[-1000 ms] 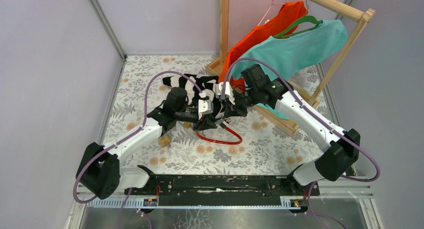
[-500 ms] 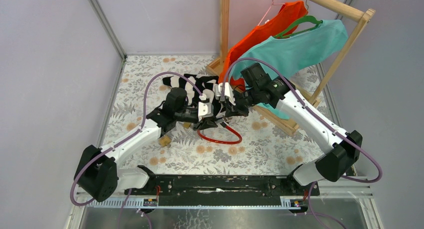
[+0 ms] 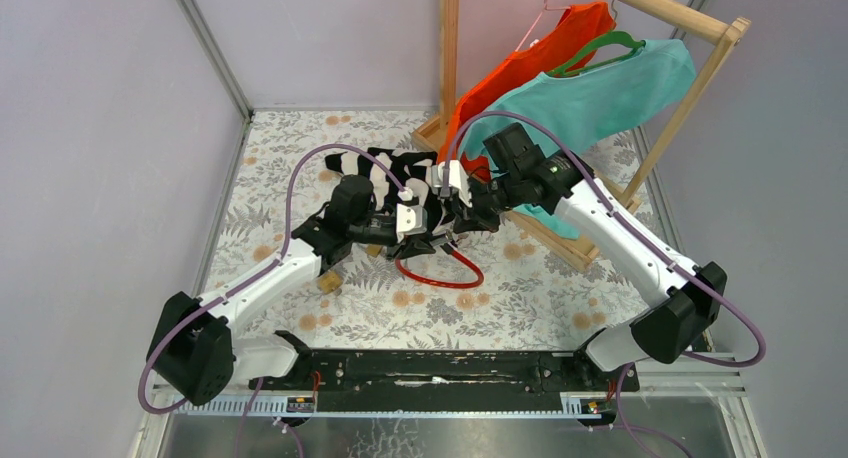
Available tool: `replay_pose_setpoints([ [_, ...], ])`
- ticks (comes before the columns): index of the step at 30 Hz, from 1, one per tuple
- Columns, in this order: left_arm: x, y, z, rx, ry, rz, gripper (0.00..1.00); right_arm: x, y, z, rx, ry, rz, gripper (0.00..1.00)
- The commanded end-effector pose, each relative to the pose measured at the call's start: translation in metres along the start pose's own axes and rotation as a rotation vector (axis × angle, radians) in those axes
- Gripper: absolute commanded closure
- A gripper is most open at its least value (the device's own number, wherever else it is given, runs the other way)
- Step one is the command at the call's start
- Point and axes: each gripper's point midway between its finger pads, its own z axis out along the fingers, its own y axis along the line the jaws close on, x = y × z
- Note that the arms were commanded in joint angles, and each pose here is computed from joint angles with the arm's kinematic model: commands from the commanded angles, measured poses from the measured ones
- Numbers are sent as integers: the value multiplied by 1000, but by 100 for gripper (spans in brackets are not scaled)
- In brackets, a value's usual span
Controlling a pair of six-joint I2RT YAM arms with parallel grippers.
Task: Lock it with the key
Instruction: Lock the lock, then place the lock at the center of the board.
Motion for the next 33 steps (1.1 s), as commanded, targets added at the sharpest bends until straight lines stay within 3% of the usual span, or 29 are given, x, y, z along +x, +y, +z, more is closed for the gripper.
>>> replay_pose_setpoints([
  [1, 28, -15, -6, 10, 87, -106, 100, 6, -12, -34, 116, 59, 53, 100],
  [6, 22, -23, -3, 65, 58, -133, 100, 16, -18, -33, 185, 59, -22, 100],
  [25, 19, -15, -7, 26, 71, -86, 100, 15, -22, -63, 186, 117, 25, 100],
  [33, -13, 14, -23, -26, -40, -213, 100, 24, -9, -59, 251, 29, 110, 100],
])
